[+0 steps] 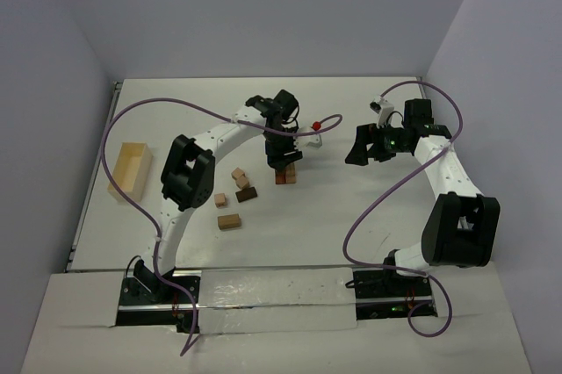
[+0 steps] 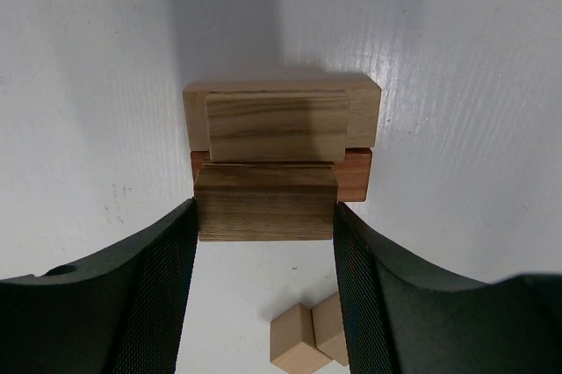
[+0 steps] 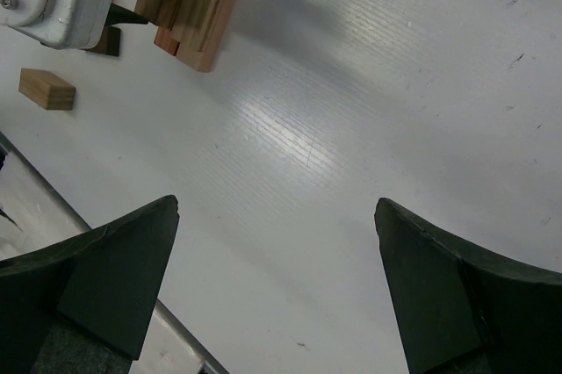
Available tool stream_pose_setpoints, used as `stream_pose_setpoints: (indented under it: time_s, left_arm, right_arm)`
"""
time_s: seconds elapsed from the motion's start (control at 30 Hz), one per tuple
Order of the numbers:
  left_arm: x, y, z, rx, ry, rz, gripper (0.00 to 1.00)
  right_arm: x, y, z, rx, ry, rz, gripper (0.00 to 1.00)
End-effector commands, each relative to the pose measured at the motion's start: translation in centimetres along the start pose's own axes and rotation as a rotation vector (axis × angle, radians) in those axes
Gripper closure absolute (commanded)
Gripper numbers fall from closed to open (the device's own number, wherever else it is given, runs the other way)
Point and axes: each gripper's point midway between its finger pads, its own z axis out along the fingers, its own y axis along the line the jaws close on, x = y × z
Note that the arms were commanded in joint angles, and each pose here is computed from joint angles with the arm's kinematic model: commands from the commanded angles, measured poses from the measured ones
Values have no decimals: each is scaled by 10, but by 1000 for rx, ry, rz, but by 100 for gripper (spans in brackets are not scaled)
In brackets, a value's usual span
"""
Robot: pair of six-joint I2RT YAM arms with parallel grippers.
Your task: Build the wood block tower
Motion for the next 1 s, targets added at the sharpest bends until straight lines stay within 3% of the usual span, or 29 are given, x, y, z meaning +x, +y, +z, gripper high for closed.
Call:
stream_pose_setpoints:
  time_s: [0.0,0.37,0.67,0.8,0.97]
  left_arm:
    - [-10,3,-3,-14,-12,7,49]
    - [-10,0,-3,-6,-10,18,44]
    - [-17,-3,-9,3,-31,32,9]
    - [-25,-4,-22,-8,-55,46,2]
    - [-35,-5,-55,-39,-94,62,1]
  right_arm:
    - [-16,1,-5,-5,-41,-18,0]
    - [-16,2,-5,-7,-42,-20,0]
    - [-17,2,-6,-2,-42,-15,0]
    - [-18,2,-7,9,-52,-16,0]
    - [-24,5,-12,20,-76,-33,0]
